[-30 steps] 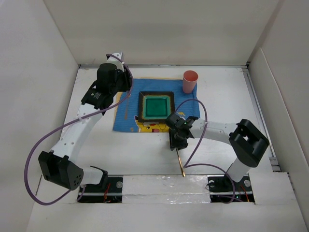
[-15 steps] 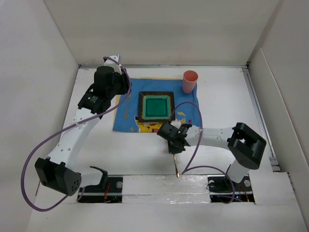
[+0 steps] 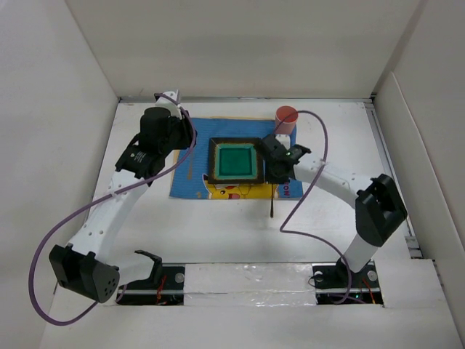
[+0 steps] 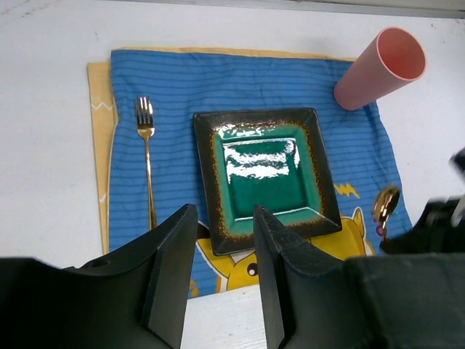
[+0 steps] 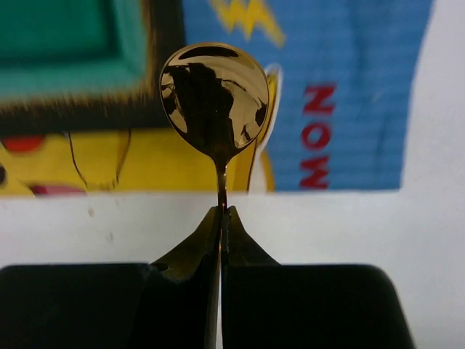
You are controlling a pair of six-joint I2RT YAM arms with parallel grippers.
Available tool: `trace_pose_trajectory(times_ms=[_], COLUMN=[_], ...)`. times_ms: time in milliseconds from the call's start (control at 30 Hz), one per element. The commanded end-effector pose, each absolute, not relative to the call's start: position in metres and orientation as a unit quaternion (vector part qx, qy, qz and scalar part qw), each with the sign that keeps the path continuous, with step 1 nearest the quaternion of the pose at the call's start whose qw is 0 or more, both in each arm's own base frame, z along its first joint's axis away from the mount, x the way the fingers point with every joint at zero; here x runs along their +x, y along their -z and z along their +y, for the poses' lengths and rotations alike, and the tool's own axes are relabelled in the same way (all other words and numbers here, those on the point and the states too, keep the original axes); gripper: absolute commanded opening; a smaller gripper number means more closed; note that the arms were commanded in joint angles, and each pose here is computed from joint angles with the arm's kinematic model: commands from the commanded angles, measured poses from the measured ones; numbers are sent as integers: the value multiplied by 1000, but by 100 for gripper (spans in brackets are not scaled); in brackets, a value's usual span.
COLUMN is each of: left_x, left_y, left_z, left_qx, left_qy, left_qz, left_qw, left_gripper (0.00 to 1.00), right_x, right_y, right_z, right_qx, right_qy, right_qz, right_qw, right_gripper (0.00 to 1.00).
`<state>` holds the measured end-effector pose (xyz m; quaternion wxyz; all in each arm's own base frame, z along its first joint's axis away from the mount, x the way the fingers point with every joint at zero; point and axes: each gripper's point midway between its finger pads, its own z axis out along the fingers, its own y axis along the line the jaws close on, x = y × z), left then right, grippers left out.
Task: Set the dinner table for one person
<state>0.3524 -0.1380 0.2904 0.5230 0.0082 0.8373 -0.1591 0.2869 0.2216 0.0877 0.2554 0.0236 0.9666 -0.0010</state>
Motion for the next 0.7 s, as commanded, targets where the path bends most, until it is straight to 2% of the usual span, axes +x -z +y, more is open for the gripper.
trace_pose_trajectory(times_ms=[0,200,667], left_x=[347,343,350], left_y=[-304,-300,-289], left_z=[-143,-149,-151], left_qx=[14,18,14], left_qy=[172,175,171], left_qz=[822,824,831], left_qw=[543,538,529], left_gripper=[34,34,34], right_x=[341,413,481], right_y=[-118,-126,-104], right_z=[204,192,198], right_qx=[21,32,26], right_qy=[20,20,19], right_qz=[948,936,933], right_qw=[318,351,358], right_gripper=[0,0,0])
